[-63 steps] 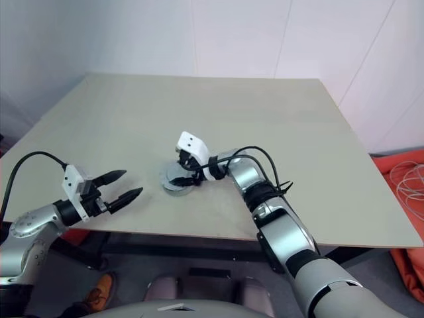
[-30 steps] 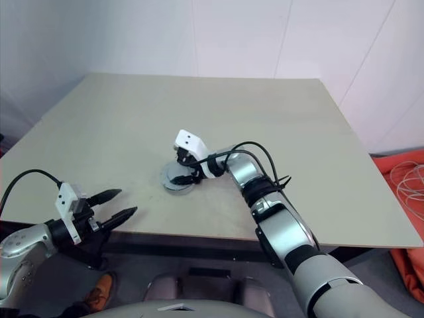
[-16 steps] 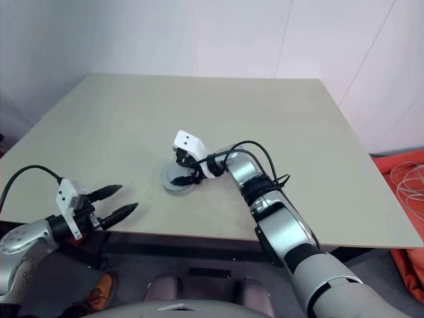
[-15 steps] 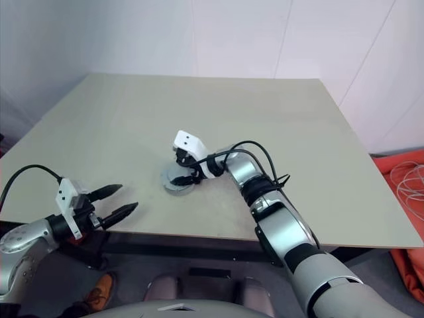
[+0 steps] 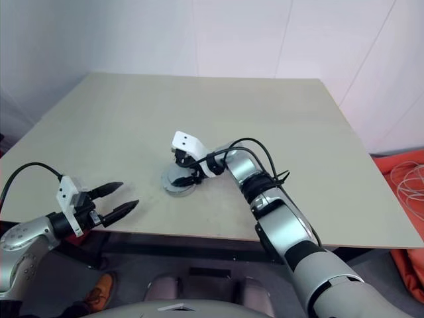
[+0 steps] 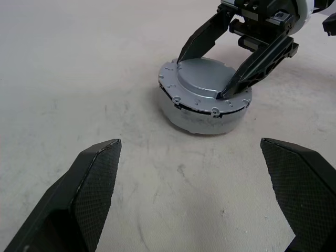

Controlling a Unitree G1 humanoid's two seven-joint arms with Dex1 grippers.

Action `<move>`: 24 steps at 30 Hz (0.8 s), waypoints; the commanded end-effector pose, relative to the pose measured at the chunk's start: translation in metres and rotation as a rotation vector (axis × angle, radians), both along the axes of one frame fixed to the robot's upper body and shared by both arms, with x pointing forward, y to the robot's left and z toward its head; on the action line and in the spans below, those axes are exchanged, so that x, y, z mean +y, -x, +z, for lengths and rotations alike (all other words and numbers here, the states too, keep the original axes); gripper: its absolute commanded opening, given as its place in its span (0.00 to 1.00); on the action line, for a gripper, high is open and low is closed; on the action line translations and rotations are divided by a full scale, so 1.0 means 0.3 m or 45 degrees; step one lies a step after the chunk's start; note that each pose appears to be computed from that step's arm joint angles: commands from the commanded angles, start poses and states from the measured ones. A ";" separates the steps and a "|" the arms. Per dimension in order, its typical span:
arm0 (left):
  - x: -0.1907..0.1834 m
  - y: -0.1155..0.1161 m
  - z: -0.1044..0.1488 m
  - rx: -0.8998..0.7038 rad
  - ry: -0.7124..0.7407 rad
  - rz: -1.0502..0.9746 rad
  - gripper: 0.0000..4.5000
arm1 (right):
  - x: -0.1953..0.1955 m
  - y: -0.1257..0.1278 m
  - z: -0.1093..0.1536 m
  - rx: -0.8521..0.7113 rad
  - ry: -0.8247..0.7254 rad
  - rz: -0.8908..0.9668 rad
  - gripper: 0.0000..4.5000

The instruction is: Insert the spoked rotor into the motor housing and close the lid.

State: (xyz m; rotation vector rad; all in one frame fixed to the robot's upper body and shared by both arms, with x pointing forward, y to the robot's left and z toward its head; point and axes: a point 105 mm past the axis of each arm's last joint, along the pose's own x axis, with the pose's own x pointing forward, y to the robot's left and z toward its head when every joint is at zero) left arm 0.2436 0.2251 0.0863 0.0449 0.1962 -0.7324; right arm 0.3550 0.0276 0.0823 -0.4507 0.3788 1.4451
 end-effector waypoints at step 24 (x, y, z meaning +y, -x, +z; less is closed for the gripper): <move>-0.020 -0.011 0.022 -0.043 0.001 -0.025 1.00 | 0.014 -0.005 0.040 0.027 -0.024 -0.010 0.70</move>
